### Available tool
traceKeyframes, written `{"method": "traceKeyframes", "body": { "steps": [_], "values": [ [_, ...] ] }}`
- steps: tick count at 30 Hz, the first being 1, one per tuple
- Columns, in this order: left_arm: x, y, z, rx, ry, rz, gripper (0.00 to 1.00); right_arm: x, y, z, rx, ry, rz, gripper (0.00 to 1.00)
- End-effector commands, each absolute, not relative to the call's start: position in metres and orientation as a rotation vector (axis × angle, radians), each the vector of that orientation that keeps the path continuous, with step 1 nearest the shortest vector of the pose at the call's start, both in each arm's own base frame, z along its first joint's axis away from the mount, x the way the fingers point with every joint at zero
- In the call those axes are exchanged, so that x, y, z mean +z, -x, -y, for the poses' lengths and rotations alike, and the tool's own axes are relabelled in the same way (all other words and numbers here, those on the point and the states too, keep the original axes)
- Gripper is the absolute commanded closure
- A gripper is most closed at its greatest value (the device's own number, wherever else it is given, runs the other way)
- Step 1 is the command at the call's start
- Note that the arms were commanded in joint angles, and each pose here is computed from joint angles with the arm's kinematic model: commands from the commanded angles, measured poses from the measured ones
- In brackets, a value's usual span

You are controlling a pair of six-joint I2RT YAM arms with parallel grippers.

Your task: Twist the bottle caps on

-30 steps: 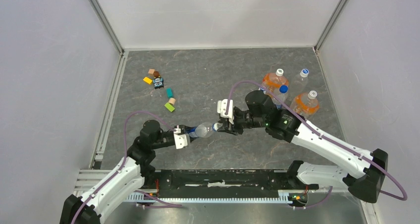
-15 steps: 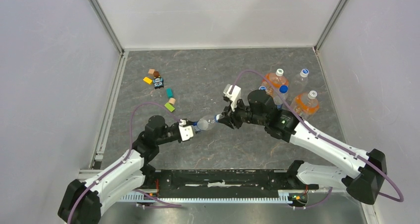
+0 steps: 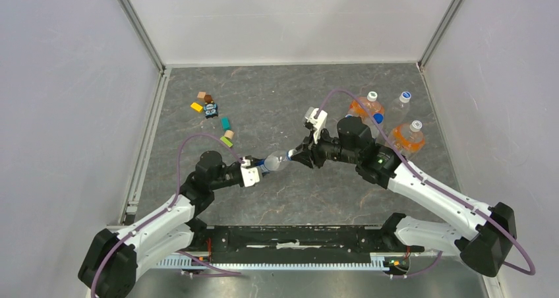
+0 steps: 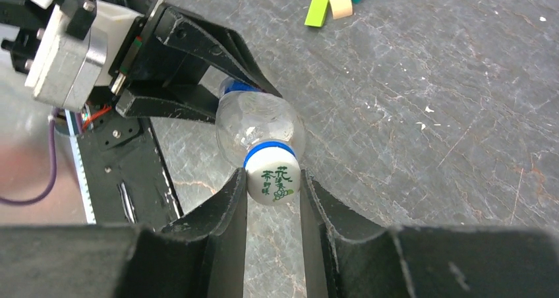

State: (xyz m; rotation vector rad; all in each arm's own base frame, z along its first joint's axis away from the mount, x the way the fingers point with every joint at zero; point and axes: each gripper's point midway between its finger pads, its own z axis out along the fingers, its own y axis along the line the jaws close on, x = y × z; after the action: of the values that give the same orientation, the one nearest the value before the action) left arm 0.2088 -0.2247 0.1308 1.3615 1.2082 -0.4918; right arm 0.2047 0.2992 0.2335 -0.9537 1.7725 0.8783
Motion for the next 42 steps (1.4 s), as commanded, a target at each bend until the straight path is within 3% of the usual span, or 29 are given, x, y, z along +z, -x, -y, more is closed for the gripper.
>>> {"method": "traceKeyframes", "body": {
  "steps": [1, 7, 17, 31, 37, 42],
  "values": [
    [0.212, -0.186, 0.255, -0.487, -1.411, -0.731, 0.51, 0.218, -0.184, -0.304, 0.917, 1.174, -1.76, 1.0],
    [0.204, -0.18, 0.254, -0.503, -1.438, -0.726, 0.51, 0.223, -0.181, -0.3, 0.862, 1.329, -1.674, 0.98],
    [0.206, -0.188, 0.252, -0.459, -1.386, -0.752, 0.52, 0.213, -0.185, -0.307, 0.937, 1.175, -1.803, 1.0],
    [0.204, -0.19, 0.25, -0.425, -1.389, -0.752, 0.53, 0.204, -0.184, -0.317, 1.213, 0.512, -2.138, 0.97],
    [0.2, -0.19, 0.25, -0.416, -1.408, -0.75, 0.53, 0.195, -0.185, -0.314, 1.24, 0.261, -2.251, 1.0],
    [0.194, -0.19, 0.25, -0.399, -1.438, -0.751, 0.54, 0.187, -0.181, -0.311, 1.262, 0.058, -2.316, 0.94]
  ]
}}
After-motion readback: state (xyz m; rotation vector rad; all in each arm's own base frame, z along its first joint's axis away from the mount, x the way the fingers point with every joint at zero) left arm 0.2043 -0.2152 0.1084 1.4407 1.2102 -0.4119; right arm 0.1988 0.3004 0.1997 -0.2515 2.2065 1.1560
